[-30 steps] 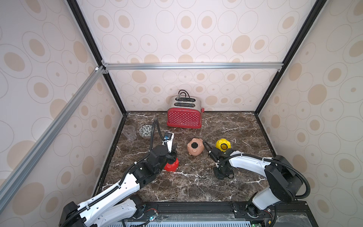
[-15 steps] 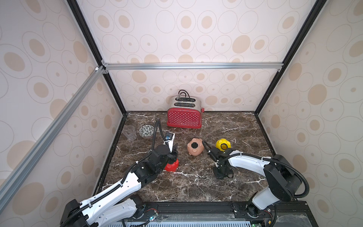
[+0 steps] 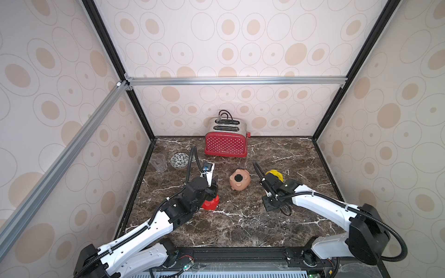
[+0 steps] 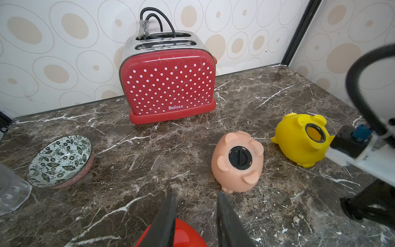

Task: Close piggy banks
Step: Pick up the knob at the center of the board, then insert the knob into the piggy bank.

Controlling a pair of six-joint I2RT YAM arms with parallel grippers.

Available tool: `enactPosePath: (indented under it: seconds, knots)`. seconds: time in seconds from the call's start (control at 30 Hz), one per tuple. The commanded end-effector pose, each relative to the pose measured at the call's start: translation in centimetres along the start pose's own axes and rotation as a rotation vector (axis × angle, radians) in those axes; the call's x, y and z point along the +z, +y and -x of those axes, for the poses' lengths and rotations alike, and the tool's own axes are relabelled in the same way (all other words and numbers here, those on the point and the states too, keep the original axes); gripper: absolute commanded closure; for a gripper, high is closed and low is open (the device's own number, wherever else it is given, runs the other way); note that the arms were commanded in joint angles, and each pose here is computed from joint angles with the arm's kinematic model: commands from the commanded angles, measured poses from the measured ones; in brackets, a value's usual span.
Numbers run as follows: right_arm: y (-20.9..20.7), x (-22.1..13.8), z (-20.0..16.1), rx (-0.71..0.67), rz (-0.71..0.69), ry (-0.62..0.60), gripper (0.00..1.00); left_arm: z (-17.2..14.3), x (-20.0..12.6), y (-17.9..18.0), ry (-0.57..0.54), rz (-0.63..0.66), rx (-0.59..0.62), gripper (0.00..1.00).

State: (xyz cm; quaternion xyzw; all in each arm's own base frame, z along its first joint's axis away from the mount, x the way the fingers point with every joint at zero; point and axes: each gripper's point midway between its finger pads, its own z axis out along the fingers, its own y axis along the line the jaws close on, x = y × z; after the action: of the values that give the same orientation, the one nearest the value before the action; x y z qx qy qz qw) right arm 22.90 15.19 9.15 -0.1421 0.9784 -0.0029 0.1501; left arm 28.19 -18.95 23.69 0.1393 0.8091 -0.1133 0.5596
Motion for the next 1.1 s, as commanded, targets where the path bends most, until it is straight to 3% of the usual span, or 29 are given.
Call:
enactPosePath:
  seconds: [0.0,0.27,0.47,0.7,0.83,1.07]
  knots:
    - [-1.8,-2.6,2.1,-0.041,-0.084,-0.077,1.00,1.8,-0.4,-0.2,-0.039,-0.013,-0.014,0.67]
    - [-6.9,-5.7,6.5,0.032,-0.161,-0.157,1.00,1.6,-0.5,-0.3,-0.039,-0.023,-0.022,0.67]
    - [-9.0,-6.2,9.5,-0.011,-0.181,-0.186,1.00,1.5,0.2,-1.1,-0.019,-0.052,-0.012,0.68]
    - [-7.3,-6.3,10.6,-0.123,-0.020,-0.208,1.00,1.3,0.2,-1.3,-0.003,-0.062,-0.012,0.68]
    - [-6.8,-6.1,11.3,-0.235,-0.003,-0.225,1.00,1.7,0.2,-2.0,-0.011,-0.103,-0.030,0.68]
    - [-7.1,-4.0,11.5,-0.290,-0.017,-0.170,1.00,1.4,-0.2,-1.7,-0.009,-0.096,-0.015,0.68]
